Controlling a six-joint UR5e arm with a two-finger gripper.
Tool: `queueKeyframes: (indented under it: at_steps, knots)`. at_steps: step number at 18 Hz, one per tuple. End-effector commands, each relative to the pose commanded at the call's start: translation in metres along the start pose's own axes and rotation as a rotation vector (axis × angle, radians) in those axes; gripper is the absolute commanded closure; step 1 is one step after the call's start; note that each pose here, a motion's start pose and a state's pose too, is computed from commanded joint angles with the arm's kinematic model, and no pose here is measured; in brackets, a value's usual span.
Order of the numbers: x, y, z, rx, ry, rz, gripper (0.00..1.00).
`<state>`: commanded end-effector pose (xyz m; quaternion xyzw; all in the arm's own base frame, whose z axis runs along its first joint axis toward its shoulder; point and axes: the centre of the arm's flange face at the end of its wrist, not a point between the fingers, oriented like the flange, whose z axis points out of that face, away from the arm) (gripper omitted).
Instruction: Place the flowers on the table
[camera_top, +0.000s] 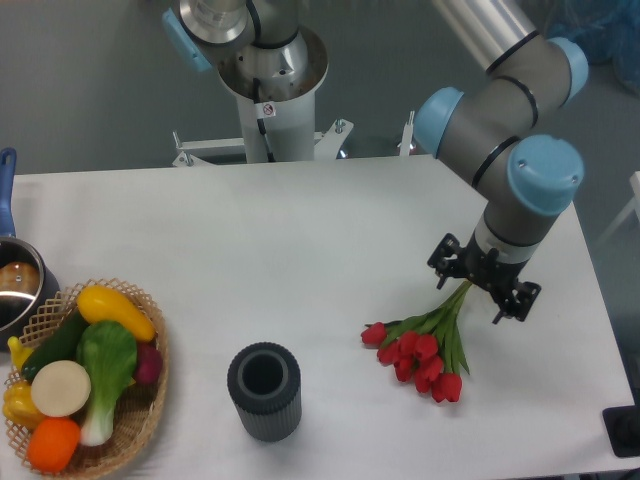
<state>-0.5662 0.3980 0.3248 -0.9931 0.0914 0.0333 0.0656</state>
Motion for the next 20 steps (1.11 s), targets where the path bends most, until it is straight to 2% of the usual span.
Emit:
queueKeyframes:
  at_steps: [5,15,16,18,20]
  knots:
    - [-0.016,0.024,-0.019,0.005,-0.074,-0.035,0.00]
    - [-0.022,0.050,-0.036,0.000,-0.104,-0.066,0.00]
    - [-0.022,0.051,-0.035,-0.003,-0.103,-0.057,0.00]
    - [-0.022,0.054,-0.031,-0.032,-0.097,0.038,0.00]
    - [-0.019,0.057,-0.027,-0.063,-0.090,0.066,0.00]
